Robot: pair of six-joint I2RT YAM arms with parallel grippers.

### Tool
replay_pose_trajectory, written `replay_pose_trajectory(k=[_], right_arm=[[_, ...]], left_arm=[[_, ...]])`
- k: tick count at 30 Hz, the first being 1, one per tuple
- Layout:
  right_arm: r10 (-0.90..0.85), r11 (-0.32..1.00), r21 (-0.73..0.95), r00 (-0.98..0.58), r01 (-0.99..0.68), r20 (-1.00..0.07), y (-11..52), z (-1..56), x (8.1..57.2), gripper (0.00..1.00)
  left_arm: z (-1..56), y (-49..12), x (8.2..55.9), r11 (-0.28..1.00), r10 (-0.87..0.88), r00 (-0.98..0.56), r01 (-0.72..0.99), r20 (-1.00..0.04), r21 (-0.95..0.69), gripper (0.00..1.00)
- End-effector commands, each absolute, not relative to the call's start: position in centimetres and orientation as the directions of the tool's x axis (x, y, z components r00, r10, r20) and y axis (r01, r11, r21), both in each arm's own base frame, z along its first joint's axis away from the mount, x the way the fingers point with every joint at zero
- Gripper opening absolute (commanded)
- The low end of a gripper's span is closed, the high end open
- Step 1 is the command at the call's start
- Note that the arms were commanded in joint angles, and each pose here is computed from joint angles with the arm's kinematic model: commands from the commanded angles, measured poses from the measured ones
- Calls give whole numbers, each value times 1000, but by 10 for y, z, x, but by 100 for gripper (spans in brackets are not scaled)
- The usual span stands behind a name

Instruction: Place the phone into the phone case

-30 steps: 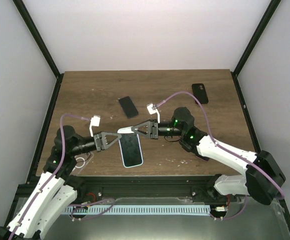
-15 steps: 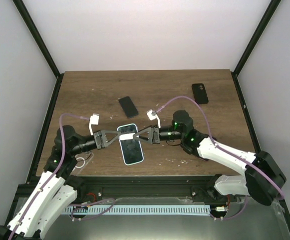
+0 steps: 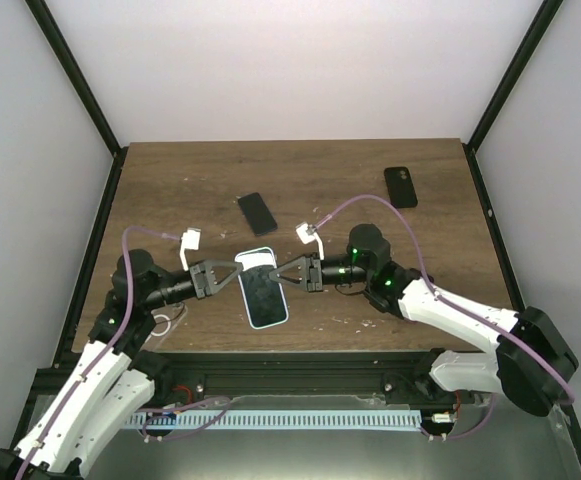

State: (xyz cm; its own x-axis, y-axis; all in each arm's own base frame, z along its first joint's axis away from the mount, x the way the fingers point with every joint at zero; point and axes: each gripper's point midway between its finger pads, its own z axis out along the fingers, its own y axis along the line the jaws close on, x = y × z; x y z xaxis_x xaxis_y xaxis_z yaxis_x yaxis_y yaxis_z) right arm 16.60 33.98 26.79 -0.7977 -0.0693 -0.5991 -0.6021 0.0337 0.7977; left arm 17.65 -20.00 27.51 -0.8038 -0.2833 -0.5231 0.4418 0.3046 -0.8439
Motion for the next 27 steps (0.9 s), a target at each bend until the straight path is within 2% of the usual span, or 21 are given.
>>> replay_pose_trajectory(k=[1,4,6,11,15,21,27], right_arm=[[-33,68,785,-788,-616,-615,338,269,174,2],[-14,125,789,-796,-601,-605,334,260,185,2],[4,187,787,-801,-588,-599,327,250,197,1],[48,307,780,-810,-545,-585,304,224,229,1],[71,406,766,-819,-498,-569,285,197,259,1],[97,524,753,-850,-398,-517,259,149,308,1],[121,573,750,-871,-331,-476,241,121,345,1]], left_arm=[[286,-195,182,334,-318,-768,458,-555,-824,11],[281,-193,182,357,-311,-770,449,-557,-819,43],[277,-192,182,377,-304,-771,443,-560,-814,57],[261,-185,183,450,-292,-774,406,-561,-795,82],[250,-179,183,504,-281,-770,390,-573,-771,98],[236,-169,186,581,-272,-766,352,-583,-734,100],[229,-163,185,624,-262,-763,334,-591,-707,100]])
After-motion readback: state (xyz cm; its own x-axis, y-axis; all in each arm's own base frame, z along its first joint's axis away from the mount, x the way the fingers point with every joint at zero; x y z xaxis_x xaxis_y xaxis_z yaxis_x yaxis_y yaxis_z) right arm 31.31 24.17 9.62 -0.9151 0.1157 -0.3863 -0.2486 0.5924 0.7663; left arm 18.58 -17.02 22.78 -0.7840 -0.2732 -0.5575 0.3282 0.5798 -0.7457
